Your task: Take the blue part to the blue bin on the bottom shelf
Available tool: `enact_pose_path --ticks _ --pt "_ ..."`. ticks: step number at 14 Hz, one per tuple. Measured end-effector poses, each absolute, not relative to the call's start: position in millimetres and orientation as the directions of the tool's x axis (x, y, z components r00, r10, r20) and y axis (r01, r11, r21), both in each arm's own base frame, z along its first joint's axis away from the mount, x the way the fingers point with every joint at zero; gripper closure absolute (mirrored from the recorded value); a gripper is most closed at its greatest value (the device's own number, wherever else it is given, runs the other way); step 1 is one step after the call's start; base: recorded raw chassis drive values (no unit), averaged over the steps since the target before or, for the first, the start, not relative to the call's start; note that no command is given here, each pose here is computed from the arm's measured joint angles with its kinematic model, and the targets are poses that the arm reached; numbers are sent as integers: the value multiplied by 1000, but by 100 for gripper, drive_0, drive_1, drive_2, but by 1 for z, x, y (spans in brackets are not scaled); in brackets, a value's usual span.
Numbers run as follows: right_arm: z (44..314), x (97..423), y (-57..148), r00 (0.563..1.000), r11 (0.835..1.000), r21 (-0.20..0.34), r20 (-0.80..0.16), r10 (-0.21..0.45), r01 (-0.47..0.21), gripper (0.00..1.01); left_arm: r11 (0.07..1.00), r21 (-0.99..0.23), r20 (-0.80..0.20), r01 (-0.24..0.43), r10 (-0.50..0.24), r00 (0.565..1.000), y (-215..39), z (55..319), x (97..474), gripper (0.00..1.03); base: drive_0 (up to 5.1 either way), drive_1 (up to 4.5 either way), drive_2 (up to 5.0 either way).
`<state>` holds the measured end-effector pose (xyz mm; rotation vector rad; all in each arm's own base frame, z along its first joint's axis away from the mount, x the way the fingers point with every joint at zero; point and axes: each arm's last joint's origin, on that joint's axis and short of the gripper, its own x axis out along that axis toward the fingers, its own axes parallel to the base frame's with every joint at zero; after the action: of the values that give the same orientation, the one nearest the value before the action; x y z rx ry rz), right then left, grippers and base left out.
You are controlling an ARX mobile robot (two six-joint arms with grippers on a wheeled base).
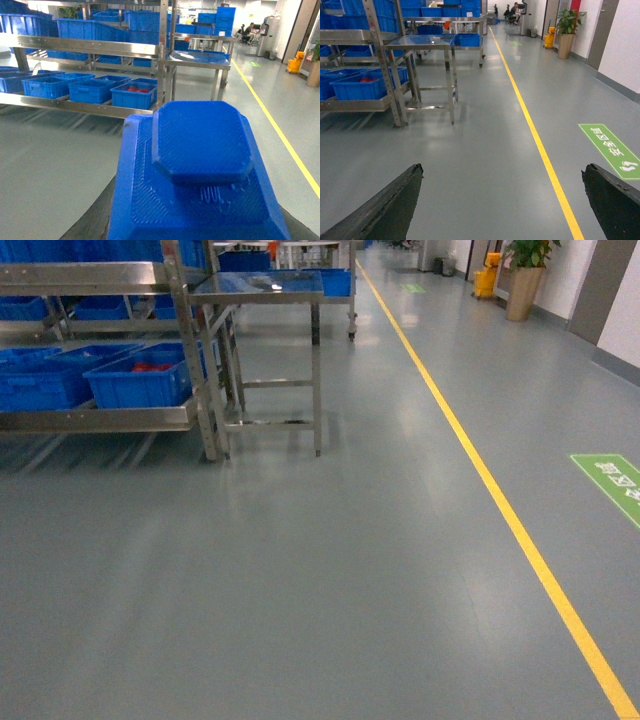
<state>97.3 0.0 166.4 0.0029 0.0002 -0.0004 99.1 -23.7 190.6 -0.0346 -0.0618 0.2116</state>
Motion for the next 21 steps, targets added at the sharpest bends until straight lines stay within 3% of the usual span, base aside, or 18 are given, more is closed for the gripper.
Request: enact_pose_path --ticks 21 --pt "167 97 0 1000 1000 2 3 0 0 3 977 -42 60 -209 211 976 -24 191 99 60 -1 411 -413"
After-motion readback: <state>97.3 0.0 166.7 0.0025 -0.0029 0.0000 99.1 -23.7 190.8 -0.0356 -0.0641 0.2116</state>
